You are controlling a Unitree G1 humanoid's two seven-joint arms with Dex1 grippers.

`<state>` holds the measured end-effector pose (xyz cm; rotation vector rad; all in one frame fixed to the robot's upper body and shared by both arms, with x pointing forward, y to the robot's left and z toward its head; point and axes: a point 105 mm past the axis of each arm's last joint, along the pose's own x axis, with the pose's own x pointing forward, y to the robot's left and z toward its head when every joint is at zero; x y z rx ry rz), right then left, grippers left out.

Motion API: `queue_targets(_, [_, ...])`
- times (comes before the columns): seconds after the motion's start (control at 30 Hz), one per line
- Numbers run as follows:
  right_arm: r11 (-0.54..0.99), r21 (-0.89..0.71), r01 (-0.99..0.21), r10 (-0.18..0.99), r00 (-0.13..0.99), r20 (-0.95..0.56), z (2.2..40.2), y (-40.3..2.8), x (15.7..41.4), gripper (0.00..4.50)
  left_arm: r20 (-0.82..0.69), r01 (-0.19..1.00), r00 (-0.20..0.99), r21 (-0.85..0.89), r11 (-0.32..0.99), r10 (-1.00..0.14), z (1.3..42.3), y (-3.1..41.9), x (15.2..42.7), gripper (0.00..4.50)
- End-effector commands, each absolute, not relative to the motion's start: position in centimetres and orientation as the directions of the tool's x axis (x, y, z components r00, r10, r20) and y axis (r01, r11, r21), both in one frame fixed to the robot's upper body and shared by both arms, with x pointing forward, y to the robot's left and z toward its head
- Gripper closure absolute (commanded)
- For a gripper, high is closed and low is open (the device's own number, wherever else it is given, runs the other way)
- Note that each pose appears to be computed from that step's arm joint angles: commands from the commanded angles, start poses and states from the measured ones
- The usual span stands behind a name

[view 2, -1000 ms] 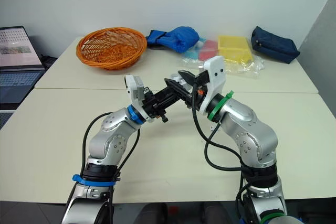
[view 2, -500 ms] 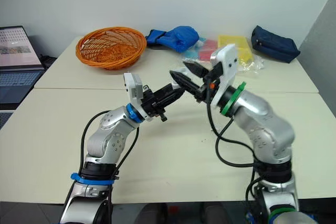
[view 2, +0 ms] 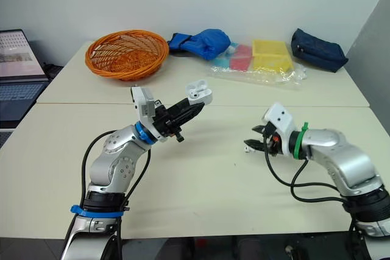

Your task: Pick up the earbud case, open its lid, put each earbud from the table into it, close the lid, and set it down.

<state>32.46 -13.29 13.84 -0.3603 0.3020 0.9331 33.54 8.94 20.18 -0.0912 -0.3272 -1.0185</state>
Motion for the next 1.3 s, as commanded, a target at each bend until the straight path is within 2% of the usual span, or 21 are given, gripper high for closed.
queue_targets(0.03, [0.487,-0.239,-0.840,0.754,0.543,-0.371,14.9,-12.2,33.5,2.03,0.355,0.844,0.454,0.124,0.523,-0.817,21.8,8.6,33.1,3.74])
queue_targets(0.2, [0.433,-0.251,-0.865,0.731,0.501,-0.464,12.4,-12.7,33.7,2.03,0.356,0.841,0.456,0.128,0.525,-0.816,22.0,8.6,33.2,3.74])
queue_targets(0.43, [0.400,-0.245,-0.883,0.709,0.468,-0.528,11.0,-13.6,33.1,2.03,0.353,0.840,0.457,0.130,0.527,-0.816,22.0,8.8,33.0,3.74])
queue_targets(0.87, [0.417,-0.264,-0.870,0.692,0.492,-0.528,10.0,-13.6,34.3,2.03,0.350,0.850,0.440,0.135,0.510,-0.827,22.2,8.4,32.9,3.74])
queue_targets(0.97, [0.424,-0.269,-0.865,0.674,0.500,-0.544,9.4,-13.9,34.5,2.52,0.348,0.850,0.440,0.136,0.509,-0.828,22.1,8.5,32.9,3.74])
queue_targets(1.13, [0.427,-0.275,-0.861,0.659,0.505,-0.558,8.8,-14.6,34.7,4.08,0.347,0.851,0.439,0.136,0.507,-0.829,22.0,8.4,32.9,3.74])
queue_targets(1.3, [0.444,-0.290,-0.847,0.646,0.528,-0.551,9.2,-15.4,34.5,4.08,0.345,0.854,0.436,0.135,0.503,-0.832,21.8,8.4,32.8,3.74])
